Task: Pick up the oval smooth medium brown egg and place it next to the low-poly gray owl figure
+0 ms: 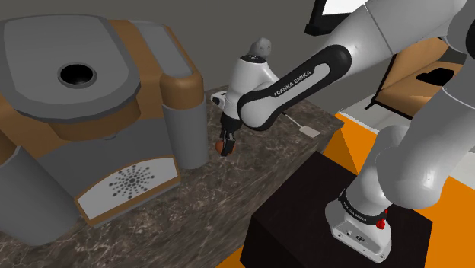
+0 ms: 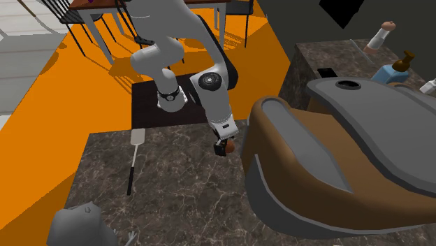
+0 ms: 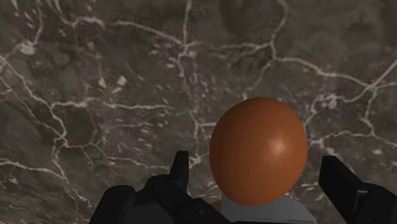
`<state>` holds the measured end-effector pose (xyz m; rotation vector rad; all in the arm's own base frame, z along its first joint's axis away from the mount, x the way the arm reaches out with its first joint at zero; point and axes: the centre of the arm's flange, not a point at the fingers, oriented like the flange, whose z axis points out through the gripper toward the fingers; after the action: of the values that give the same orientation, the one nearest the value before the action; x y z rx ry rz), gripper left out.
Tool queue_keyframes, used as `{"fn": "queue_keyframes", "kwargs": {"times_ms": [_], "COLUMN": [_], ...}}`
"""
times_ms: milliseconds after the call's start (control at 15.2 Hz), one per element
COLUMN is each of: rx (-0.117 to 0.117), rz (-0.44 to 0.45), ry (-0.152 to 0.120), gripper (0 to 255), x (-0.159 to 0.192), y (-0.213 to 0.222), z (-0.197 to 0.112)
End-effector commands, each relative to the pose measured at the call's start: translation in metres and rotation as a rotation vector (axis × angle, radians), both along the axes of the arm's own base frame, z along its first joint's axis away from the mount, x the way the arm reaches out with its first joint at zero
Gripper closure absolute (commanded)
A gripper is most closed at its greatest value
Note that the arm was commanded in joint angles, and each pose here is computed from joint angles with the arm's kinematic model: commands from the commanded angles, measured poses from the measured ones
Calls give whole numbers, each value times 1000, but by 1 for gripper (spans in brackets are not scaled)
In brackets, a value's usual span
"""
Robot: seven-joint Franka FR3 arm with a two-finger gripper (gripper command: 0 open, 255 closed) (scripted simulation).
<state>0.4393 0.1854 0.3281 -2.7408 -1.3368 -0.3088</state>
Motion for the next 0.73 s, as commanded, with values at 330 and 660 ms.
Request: {"fn": "queue_keyframes", "kwargs": {"times_ms": [330,660], "rx": [0,0], "rz": [0,0], "ry": [0,0], "gripper": [255,255], "x": [0,0], "y": [0,0], "z": [0,0]}}
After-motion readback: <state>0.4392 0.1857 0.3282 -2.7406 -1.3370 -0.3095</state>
